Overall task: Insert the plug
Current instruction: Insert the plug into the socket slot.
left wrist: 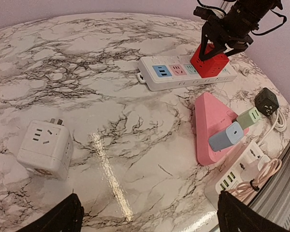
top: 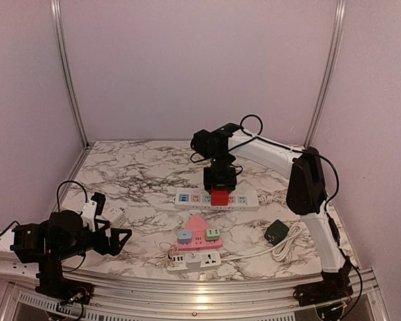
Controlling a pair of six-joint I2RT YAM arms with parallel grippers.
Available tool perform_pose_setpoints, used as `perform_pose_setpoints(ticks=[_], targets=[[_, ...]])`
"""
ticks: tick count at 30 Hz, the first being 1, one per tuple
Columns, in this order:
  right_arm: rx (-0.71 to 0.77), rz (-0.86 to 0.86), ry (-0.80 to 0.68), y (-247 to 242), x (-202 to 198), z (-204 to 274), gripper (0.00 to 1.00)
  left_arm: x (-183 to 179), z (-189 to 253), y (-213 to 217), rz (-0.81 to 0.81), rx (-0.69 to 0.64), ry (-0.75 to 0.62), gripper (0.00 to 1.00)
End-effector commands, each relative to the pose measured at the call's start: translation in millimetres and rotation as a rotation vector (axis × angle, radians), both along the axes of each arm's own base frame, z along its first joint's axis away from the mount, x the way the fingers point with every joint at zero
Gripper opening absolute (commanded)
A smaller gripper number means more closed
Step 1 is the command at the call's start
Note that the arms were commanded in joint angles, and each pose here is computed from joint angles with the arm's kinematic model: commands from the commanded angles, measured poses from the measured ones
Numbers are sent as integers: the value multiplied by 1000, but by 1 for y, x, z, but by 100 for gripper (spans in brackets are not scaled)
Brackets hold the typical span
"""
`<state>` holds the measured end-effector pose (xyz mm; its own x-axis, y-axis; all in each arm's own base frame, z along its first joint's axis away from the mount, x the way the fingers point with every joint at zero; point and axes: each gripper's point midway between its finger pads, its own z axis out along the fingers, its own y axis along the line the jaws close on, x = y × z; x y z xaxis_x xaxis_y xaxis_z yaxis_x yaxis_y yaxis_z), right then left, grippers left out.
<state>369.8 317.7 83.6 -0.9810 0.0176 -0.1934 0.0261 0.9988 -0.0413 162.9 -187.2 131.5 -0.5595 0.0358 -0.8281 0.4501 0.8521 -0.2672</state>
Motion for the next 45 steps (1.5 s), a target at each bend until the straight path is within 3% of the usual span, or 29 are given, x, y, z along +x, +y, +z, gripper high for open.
perform_pose_setpoints(ticks=[1,10,17,30,37,45], targets=[[-139,-1,-32,-29,7,-6,49,2,9,-4,-3,-18,-27,99],[-112,19,-52,-19,7,4,70,2,9,-6,-6,-16,-25,99],[-88,37,-68,-12,5,15,70,2,6,-5,-6,-18,-21,99],[75,124,-163,16,3,75,70,1,5,-3,-3,-24,-21,99],[-2,91,-180,-6,0,82,70,1,6,-1,1,-37,-26,99],[-133,73,-110,-27,-6,37,69,1,5,-2,-1,-34,-21,99]])
